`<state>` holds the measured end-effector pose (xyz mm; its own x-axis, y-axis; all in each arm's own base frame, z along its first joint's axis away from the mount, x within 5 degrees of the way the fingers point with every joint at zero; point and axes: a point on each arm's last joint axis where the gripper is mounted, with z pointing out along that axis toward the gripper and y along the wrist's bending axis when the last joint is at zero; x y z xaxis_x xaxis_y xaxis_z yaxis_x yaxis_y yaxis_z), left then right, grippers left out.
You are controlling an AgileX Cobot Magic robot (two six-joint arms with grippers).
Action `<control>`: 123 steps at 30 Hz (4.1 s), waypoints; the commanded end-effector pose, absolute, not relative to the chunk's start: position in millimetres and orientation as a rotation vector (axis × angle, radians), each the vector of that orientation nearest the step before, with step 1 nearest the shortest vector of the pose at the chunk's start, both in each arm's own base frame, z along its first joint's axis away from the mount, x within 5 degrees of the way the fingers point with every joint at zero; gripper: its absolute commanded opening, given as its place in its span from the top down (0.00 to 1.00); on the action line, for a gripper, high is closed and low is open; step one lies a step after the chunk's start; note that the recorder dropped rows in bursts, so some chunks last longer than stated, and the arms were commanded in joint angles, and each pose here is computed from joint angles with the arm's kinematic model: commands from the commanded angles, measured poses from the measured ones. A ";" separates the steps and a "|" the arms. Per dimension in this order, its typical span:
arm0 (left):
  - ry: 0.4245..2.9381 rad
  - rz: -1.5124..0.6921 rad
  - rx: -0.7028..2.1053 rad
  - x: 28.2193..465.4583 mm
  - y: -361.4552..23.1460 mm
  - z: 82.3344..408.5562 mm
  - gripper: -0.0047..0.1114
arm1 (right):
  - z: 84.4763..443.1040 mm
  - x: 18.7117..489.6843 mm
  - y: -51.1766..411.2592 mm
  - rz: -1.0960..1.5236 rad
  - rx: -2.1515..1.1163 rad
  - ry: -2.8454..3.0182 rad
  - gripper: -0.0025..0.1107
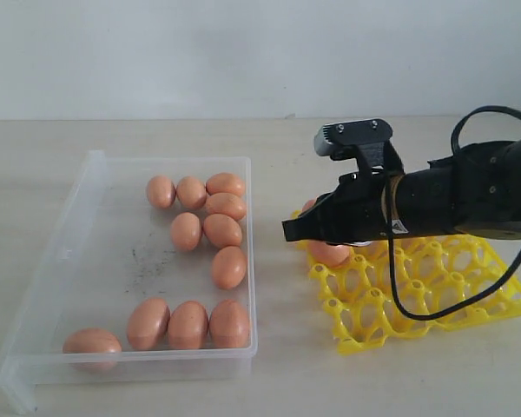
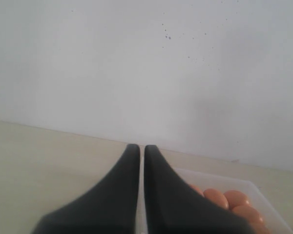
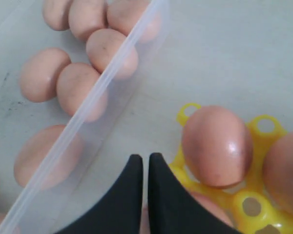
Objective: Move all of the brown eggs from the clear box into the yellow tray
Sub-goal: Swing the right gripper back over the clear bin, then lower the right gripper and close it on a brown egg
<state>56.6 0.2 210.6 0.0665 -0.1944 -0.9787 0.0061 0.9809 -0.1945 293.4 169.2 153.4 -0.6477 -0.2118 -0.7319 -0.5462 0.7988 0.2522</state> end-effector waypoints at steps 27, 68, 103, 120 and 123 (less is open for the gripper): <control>1.476 -0.162 -0.170 56.1 0.8 213.2 0.93 | 188.4 227.7 200.2 0.673 -0.843 2.133 0.98; 1.476 -0.162 -0.170 56.1 0.8 213.2 0.93 | 232.2 224.0 328.3 -0.631 -1.471 1.712 0.98; 1.476 -0.162 -0.170 56.1 0.8 213.2 0.93 | 142.8 276.3 345.6 0.399 -0.792 3.080 0.55; 1.476 -0.162 -0.170 56.1 0.8 213.2 0.93 | 142.7 297.2 351.7 0.371 -1.011 2.500 0.98; 1.476 -0.162 -0.170 56.1 0.8 213.2 0.93 | 150.0 294.8 345.7 0.397 -1.011 2.341 0.98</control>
<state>56.6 0.2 210.6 0.0665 -0.1944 -0.9787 0.0061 0.9809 -0.1945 294.9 349.8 137.3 -0.6633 -0.5844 -0.4675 -0.6976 0.7090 0.1036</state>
